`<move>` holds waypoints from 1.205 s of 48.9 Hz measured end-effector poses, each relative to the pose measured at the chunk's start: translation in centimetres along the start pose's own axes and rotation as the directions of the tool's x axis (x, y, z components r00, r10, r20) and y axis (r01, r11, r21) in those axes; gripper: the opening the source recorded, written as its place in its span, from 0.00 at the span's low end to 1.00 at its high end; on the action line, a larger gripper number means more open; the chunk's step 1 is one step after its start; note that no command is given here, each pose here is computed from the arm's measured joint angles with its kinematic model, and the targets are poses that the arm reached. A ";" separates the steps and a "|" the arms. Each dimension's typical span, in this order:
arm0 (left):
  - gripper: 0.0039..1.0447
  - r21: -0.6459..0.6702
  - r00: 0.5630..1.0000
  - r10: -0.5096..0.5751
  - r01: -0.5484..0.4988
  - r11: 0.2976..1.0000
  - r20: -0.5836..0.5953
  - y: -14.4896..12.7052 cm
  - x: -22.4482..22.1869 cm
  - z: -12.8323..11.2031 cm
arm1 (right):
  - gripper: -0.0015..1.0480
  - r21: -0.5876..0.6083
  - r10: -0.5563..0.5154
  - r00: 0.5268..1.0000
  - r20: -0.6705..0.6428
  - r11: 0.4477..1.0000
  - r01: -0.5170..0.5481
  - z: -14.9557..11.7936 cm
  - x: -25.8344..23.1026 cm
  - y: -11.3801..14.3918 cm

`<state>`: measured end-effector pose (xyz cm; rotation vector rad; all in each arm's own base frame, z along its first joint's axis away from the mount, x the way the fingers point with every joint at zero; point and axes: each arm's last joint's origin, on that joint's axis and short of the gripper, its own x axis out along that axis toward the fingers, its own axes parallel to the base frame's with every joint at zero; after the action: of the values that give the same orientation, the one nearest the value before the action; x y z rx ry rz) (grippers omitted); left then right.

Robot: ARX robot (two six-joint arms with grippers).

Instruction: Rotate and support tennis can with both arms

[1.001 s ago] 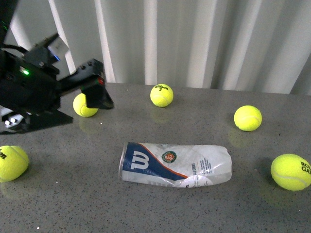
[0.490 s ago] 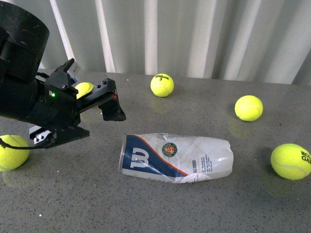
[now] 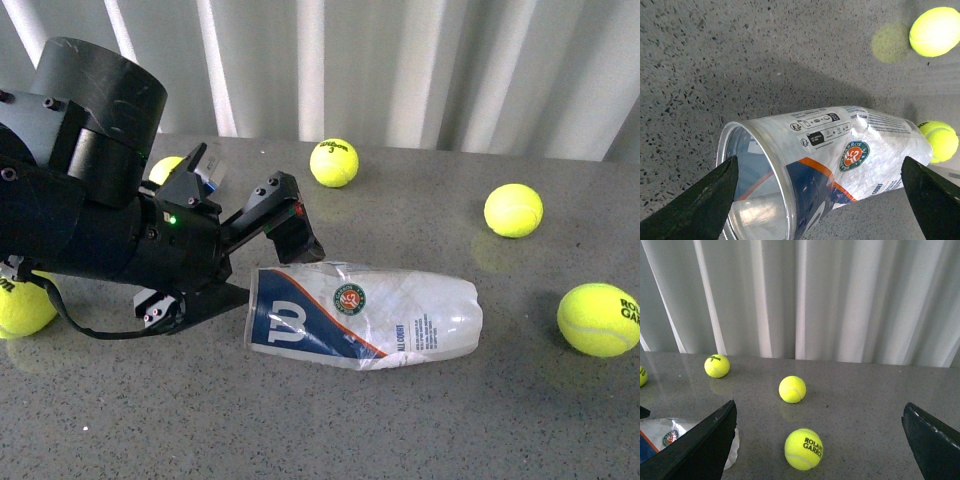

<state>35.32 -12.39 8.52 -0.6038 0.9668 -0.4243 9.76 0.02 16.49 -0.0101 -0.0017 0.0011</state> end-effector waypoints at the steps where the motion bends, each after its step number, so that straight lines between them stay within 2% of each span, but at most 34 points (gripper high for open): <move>1: 0.94 0.000 1.000 -0.001 0.001 1.000 -0.005 -0.1 0.1 -0.1 | 0.93 0.000 0.000 1.000 0.000 1.000 0.000 0.0 0.0 0.0; 12: 0.93 -0.003 0.999 -0.004 0.004 1.000 -0.041 -0.2 0.1 -1.1 | 0.93 0.000 0.000 1.000 0.000 1.000 0.000 0.0 0.0 0.0; 27: 0.49 0.000 0.999 -0.013 0.013 1.000 -0.042 -0.6 -0.1 -1.5 | 0.93 0.000 0.000 1.000 0.000 1.000 0.000 0.0 0.0 0.0; 34: 0.18 0.007 0.999 -0.023 0.023 1.000 -0.041 -0.9 0.0 -1.7 | 0.93 0.000 0.000 1.000 0.000 1.000 0.000 0.0 0.0 0.0; 39: 0.05 0.005 0.998 -0.039 0.039 0.999 -0.050 -1.0 0.0 -1.7 | 0.93 0.000 0.000 1.000 0.000 1.000 0.000 0.0 0.0 0.0; 51: 0.04 0.032 0.998 -0.029 0.031 0.999 -0.057 -2.1 -2.0 -0.5 | 0.93 0.000 0.000 1.000 0.000 1.000 0.000 0.0 0.0 0.0; 59: 0.03 0.186 0.998 0.002 0.011 0.982 -0.069 -4.8 -5.5 2.2 | 0.93 0.000 0.000 1.000 0.000 1.000 0.000 0.0 0.0 0.0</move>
<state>34.04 -12.16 16.04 -0.4235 0.9792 -0.5360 9.76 0.02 16.49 -0.0101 -0.0017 0.0011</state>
